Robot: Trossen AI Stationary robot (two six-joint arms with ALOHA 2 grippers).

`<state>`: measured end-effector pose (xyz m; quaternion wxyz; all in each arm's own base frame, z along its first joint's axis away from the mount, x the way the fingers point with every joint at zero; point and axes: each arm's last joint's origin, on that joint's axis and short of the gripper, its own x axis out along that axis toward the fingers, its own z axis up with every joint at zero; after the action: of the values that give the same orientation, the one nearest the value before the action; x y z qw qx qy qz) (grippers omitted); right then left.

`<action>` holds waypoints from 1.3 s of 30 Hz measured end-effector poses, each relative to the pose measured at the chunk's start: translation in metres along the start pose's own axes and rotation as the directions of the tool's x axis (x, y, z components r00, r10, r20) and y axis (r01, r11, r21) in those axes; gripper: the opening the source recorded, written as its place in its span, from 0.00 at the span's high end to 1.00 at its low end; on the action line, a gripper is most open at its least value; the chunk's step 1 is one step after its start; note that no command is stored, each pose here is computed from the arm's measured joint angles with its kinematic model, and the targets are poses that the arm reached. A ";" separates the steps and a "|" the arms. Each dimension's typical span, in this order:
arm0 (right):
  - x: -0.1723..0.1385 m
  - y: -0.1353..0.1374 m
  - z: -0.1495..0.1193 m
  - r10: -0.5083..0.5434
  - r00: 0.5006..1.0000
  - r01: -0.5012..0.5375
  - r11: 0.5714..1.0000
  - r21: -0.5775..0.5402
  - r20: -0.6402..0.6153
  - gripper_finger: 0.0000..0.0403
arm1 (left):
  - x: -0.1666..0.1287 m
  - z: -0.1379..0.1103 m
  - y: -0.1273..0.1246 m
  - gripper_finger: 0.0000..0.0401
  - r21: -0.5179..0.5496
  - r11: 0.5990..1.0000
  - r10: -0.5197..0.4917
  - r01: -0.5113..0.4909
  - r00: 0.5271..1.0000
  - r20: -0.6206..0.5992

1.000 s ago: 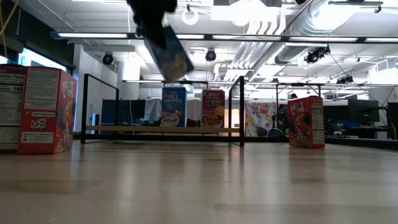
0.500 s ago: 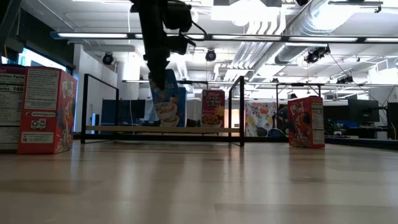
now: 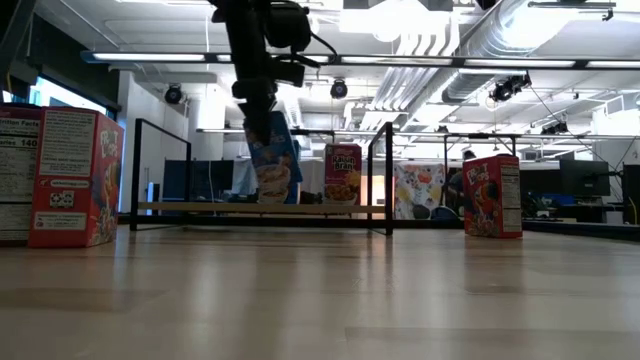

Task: Stack cereal on shelf
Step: Put the blue cereal box on the shelf aligned with the other blue cereal box

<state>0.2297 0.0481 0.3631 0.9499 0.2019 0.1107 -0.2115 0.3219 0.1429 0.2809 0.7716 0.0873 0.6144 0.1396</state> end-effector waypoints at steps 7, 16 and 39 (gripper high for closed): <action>0.000 0.000 0.000 -0.006 1.000 0.005 1.000 0.020 0.006 1.00 | 0.006 0.000 -0.001 0.69 0.018 0.999 -0.030 0.030 0.999 -0.019; 0.000 0.000 0.001 -0.005 1.000 0.005 1.000 0.021 0.007 1.00 | 0.008 0.000 0.000 0.56 0.020 1.000 -0.004 0.004 0.999 -0.032; 0.000 0.000 0.001 -0.005 1.000 0.005 0.999 0.044 0.007 1.00 | -0.010 0.014 0.010 0.48 0.028 0.999 0.040 -0.042 0.997 0.072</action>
<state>0.2298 0.0480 0.3636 0.9450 0.2219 0.1030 -0.2172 0.3324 0.1497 0.2969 0.7887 0.1162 0.5865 0.1432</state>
